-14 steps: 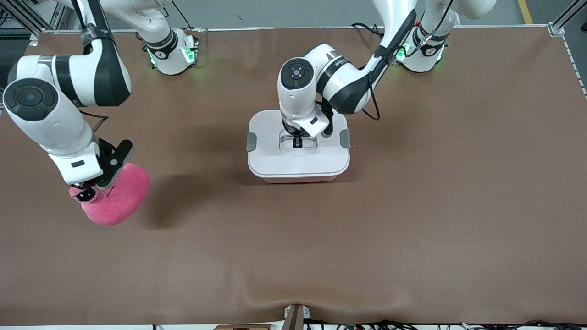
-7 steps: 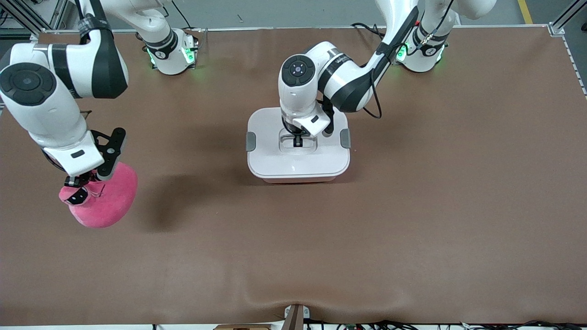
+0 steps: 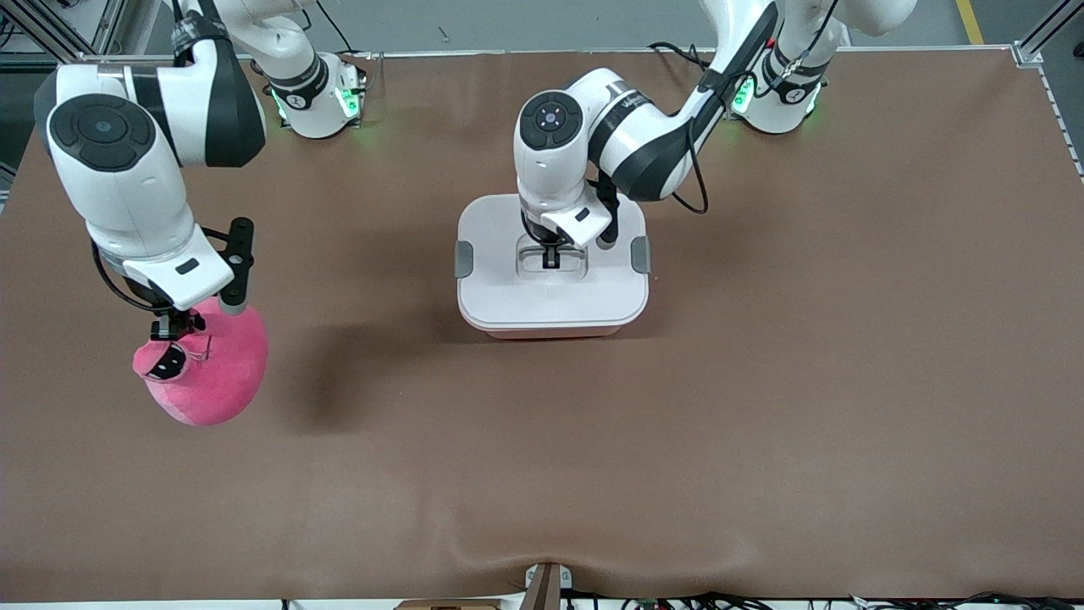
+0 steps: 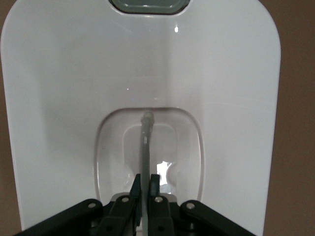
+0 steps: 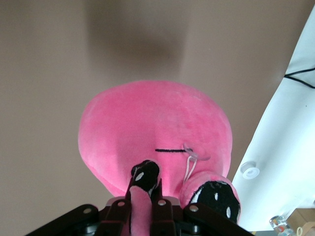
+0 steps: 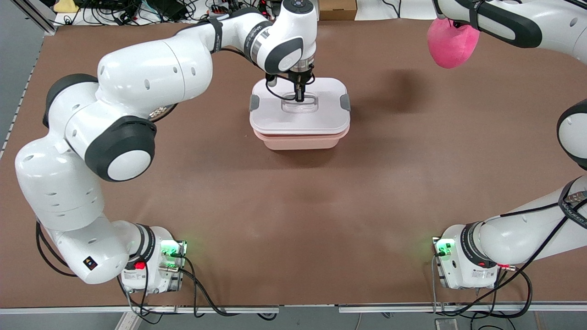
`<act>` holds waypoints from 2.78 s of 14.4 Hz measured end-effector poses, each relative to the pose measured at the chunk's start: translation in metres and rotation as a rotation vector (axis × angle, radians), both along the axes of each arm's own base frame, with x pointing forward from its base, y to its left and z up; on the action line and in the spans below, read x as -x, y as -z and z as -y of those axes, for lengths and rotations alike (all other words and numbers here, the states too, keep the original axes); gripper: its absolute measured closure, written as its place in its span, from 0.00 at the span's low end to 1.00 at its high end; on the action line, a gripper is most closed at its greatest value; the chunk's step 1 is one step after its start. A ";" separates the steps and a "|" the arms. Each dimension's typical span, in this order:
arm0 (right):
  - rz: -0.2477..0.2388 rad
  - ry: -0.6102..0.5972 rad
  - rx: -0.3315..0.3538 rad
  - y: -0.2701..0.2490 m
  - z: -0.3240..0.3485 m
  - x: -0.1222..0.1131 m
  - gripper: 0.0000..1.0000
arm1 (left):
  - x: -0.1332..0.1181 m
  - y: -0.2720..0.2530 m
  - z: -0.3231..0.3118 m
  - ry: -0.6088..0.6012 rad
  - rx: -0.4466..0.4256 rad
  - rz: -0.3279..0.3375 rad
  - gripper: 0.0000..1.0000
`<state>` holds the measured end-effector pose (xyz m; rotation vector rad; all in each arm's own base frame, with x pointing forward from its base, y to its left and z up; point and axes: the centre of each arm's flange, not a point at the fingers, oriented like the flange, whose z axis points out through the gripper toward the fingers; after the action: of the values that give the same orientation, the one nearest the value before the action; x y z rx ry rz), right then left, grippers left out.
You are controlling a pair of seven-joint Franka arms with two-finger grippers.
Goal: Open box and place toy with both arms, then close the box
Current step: 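Lift the lid off with the left gripper while the right gripper carries the plush, then lower the plush into the pink box base and open the right gripper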
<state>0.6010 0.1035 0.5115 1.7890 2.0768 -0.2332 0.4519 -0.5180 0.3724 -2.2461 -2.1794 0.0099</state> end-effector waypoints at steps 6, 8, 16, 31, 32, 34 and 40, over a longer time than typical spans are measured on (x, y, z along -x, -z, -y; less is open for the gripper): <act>0.000 -0.090 0.035 -0.008 -0.024 0.007 0.87 | -0.003 -0.016 -0.003 0.002 0.003 0.024 0.93; 0.000 -0.095 0.037 -0.009 -0.027 0.008 0.87 | -0.006 -0.027 -0.008 -0.007 0.013 0.036 0.93; -0.049 -0.163 0.064 -0.005 -0.077 0.028 0.87 | -0.038 -0.057 -0.051 -0.076 0.009 0.043 0.93; 0.053 -0.268 0.161 -0.002 -0.275 0.147 0.87 | -0.112 -0.114 -0.190 -0.054 -0.001 0.049 0.93; 0.066 -0.264 0.176 0.004 -0.292 0.161 0.87 | -0.116 -0.115 -0.197 -0.048 0.000 0.051 0.93; 0.080 -0.273 0.193 0.021 -0.321 0.182 0.87 | -0.122 -0.116 -0.210 -0.042 -0.001 0.051 0.93; 0.072 -0.266 0.257 0.063 -0.389 0.206 0.87 | -0.135 -0.111 -0.241 -0.036 -0.009 0.040 0.93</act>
<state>0.3953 0.4926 0.4481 1.3394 2.0979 -0.3379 0.5868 -0.2766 0.4835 -2.2217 -2.2341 -0.0439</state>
